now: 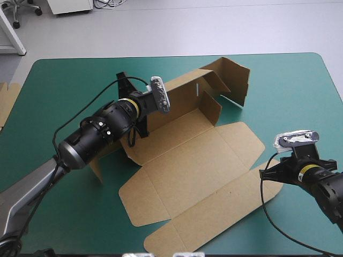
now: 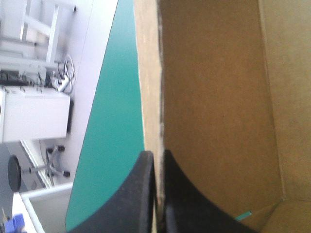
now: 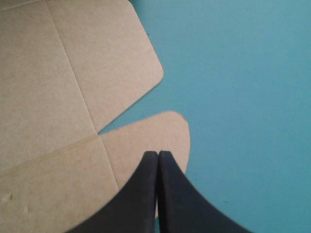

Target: Fold the box

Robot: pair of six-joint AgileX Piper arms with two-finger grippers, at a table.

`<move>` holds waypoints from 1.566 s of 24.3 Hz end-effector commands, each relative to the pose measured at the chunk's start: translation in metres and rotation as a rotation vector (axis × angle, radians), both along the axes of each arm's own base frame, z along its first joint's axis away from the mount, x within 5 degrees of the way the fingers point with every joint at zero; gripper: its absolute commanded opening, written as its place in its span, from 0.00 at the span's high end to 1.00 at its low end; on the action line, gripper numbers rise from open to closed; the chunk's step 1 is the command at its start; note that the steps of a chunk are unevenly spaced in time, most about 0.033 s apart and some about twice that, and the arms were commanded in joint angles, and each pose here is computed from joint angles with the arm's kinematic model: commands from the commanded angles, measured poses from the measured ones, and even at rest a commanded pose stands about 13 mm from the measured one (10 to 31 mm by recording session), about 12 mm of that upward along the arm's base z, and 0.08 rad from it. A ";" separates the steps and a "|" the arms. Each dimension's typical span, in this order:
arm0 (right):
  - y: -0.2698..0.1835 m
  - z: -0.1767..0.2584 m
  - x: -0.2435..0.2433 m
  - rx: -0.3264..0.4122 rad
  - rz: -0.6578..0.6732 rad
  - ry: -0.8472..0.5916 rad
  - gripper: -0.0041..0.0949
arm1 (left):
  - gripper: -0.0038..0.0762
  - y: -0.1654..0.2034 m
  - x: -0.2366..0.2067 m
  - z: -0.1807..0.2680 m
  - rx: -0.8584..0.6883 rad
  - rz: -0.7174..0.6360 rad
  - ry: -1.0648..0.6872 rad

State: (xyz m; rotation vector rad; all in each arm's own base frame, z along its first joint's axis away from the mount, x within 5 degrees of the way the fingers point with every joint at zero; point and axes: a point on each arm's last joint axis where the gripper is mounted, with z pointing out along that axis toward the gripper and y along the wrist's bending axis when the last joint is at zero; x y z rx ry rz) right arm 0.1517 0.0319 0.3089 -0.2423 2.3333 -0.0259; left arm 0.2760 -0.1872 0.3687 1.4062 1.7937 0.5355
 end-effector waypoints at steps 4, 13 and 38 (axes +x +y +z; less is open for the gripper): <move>0.000 0.015 0.002 0.010 0.010 -0.085 0.98 | 0.97 -0.001 -0.037 0.015 -0.016 -0.118 -0.084; 0.002 0.019 0.003 0.036 0.012 -0.108 0.98 | 0.96 0.034 -0.074 -0.014 -0.006 -0.117 -0.065; 0.013 0.033 0.018 0.153 0.021 -0.182 0.98 | 0.97 0.001 -0.066 -0.026 0.126 -0.022 -0.248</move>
